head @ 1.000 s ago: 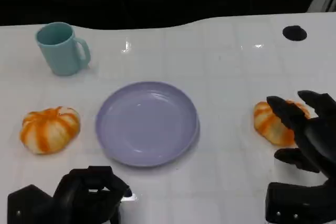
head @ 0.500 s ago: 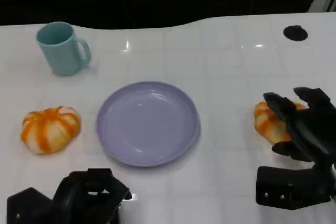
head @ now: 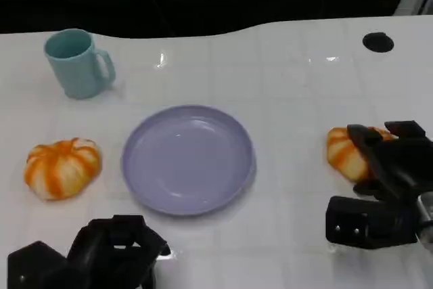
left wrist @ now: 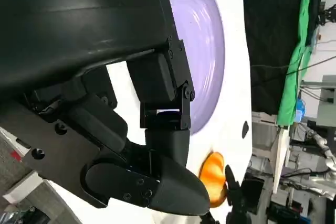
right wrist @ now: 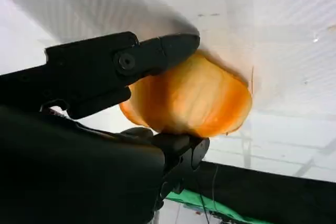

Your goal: Grasp the bread from the table and place it into the plate.

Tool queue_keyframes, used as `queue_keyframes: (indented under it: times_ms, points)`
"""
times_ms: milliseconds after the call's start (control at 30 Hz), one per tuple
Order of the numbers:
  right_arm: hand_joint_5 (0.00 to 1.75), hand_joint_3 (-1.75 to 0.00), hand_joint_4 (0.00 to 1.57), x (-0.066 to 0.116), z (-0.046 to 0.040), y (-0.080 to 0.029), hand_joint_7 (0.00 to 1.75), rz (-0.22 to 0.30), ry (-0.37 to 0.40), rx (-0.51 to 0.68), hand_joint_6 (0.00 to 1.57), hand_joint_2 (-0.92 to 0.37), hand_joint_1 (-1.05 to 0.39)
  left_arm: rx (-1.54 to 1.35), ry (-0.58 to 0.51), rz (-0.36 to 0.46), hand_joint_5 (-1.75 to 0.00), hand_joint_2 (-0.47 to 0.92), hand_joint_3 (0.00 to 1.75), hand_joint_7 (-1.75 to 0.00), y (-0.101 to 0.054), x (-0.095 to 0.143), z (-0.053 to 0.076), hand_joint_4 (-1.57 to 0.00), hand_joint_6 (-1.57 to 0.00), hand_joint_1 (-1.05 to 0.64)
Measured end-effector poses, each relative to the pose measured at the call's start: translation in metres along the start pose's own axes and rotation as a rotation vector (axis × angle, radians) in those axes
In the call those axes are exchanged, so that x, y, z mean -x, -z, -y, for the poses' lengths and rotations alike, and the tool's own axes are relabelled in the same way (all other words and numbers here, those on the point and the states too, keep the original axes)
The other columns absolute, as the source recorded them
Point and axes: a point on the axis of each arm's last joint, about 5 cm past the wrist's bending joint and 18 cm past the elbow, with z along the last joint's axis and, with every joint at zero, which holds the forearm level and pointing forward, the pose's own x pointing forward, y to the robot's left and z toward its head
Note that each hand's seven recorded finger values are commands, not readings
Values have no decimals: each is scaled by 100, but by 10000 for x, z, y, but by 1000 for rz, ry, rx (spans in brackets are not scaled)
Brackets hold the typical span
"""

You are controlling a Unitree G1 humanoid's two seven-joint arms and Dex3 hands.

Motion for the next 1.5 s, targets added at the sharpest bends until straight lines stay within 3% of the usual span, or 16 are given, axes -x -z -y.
queue_keyframes:
  times_ms: [67, 200, 267, 333, 400, 433, 467, 500, 633, 700, 733, 767, 833, 1167, 1333, 1500]
  points:
    - [26, -3, 16, -37, -20, 4, 2, -4, 3, 5, 27, -92, -58, 0, -1, -1, -123, 67, 40, -71, 1, 2, -1, -157, -143, -105]
    - [28, -1, 74, -72, -68, 26, 7, 4, 25, -11, 61, -91, -37, 1, -2, -2, -123, 66, 40, -71, 4, 7, -1, -157, -143, -105]
    - [43, 0, 94, -70, -101, 40, 9, 20, 57, -43, 82, -90, -25, 2, -2, -1, -123, 66, 40, -71, 4, 7, 2, -157, -143, -105]
    - [117, -3, 91, -61, -124, 54, 10, 33, 97, -86, 110, -92, -22, 2, -2, 1, -123, 66, 40, -71, 2, 8, 4, -157, -143, -105]
    - [162, -2, 91, -51, -144, 63, 11, 46, 130, -110, 123, -91, -23, 2, -2, 1, -123, 66, 40, -71, 2, 9, 5, -157, -143, -105]
    - [168, -4, 92, -50, -148, 63, 48, 52, 141, -117, 114, -91, -21, 3, -2, 0, -123, 66, 40, -71, 2, 10, 5, -157, -143, -105]
    - [171, -8, 93, -52, -150, 61, 99, 60, 155, -119, 93, -90, -20, 3, -2, 0, -123, 66, 40, -71, 3, 10, 6, -157, -143, -105]
    - [173, -14, 92, -52, -154, 58, 138, 69, 169, -115, 78, -90, -19, 3, -1, 0, -123, 66, 40, -71, 3, 10, 7, -157, -143, -105]
    - [175, -26, 88, -38, -179, 57, 171, 92, 199, -125, 65, -84, -18, 4, -1, 0, -123, 66, 40, -71, 4, 10, 9, -157, -143, -105]
    - [175, -40, 88, -33, -184, 56, 174, 97, 208, -132, 63, -76, -18, 4, -1, 0, -123, 66, 40, -71, 5, 10, 10, -157, -143, -105]
    - [175, -65, 89, -32, -186, 56, 174, 98, 213, -133, 64, -62, -17, 5, -1, -1, -123, 66, 40, -71, 6, 10, 10, -157, -143, -105]
    - [175, -77, 90, -31, -189, 55, 174, 100, 219, -133, 64, -55, -17, 5, -1, -2, -123, 66, 40, -71, 6, 11, 11, -157, -143, -105]
    - [175, -87, 90, -25, -197, 52, 175, 109, 235, -137, 63, -50, -18, 6, -1, -3, -123, 66, 40, -71, 8, 12, 13, -157, -143, -105]
    - [175, -100, 90, -9, -219, 19, 175, 141, 293, -136, 67, -45, -20, 9, -8, -13, -122, 66, 41, -70, 11, 20, 23, -157, -143, -105]
    - [175, -113, 94, -9, -196, -67, 175, 204, 332, -178, 72, -36, -18, 10, -7, -13, -121, 65, 42, -70, 12, 19, 24, -157, -144, -105]
    - [175, -128, 99, -35, -107, -212, 175, 296, 399, -239, 75, -30, -16, 9, -6, -13, -122, 65, 43, -70, 13, 18, 27, -157, -145, -105]
